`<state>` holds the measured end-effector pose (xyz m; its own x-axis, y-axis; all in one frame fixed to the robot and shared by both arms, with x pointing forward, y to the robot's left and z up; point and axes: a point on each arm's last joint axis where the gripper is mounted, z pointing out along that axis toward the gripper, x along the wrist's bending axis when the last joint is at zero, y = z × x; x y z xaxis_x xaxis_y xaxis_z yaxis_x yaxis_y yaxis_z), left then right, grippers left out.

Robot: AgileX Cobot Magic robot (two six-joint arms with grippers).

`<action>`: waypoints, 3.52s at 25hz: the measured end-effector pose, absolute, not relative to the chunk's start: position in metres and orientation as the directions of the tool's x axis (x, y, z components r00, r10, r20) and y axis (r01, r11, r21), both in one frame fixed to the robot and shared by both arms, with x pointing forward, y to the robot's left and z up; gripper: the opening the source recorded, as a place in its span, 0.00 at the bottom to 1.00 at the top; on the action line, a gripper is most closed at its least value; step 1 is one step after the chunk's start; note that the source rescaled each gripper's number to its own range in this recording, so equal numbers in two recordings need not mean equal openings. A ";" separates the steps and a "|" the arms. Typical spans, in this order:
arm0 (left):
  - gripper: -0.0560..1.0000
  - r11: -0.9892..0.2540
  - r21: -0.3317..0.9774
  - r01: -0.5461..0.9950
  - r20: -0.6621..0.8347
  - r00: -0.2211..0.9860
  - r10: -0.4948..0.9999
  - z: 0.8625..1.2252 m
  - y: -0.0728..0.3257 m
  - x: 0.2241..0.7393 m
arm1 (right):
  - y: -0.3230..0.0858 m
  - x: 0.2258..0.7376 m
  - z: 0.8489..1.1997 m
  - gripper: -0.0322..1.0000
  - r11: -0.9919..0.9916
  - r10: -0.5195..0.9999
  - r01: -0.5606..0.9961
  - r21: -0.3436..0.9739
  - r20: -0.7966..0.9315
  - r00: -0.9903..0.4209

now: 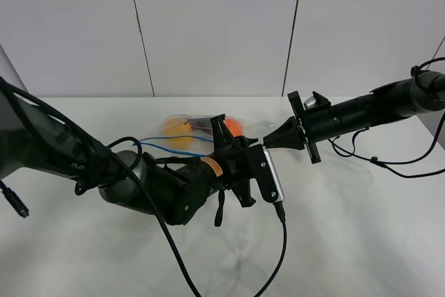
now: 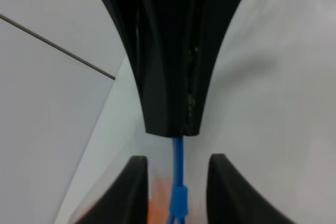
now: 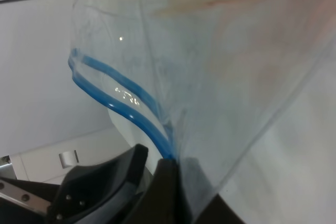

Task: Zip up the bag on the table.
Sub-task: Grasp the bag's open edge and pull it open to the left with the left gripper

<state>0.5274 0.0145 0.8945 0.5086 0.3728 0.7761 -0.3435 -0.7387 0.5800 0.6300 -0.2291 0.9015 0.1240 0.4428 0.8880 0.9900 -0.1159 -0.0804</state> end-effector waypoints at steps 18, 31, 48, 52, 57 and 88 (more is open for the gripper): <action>0.25 -0.740 0.582 -0.337 0.774 0.509 0.377 0.884 0.015 0.528 | -0.229 0.630 0.901 0.03 -0.116 0.443 0.990 -0.081 0.888 0.125; 0.05 -0.729 0.600 -0.330 0.763 0.509 0.398 0.885 0.014 0.528 | -0.229 0.630 0.901 0.03 -0.116 0.443 0.990 -0.081 0.888 0.125; 0.05 -0.821 0.531 -0.208 0.803 0.432 0.410 0.869 0.083 0.556 | -0.229 0.632 0.902 0.03 -0.139 0.433 0.987 -0.079 0.891 0.132; 0.05 -0.836 0.526 -0.159 0.809 0.396 0.434 0.867 0.107 0.564 | -0.229 0.632 0.902 0.03 -0.138 0.432 0.987 -0.079 0.892 0.131; 0.05 -0.843 0.526 -0.114 0.814 0.354 0.460 0.868 0.129 0.574 | -0.229 0.632 0.903 0.03 -0.139 0.429 0.987 -0.079 0.894 0.132; 0.06 -0.857 0.516 -0.004 0.832 0.242 0.500 0.872 0.198 0.603 | -0.228 0.633 0.904 0.03 -0.143 0.422 0.987 -0.079 0.897 0.133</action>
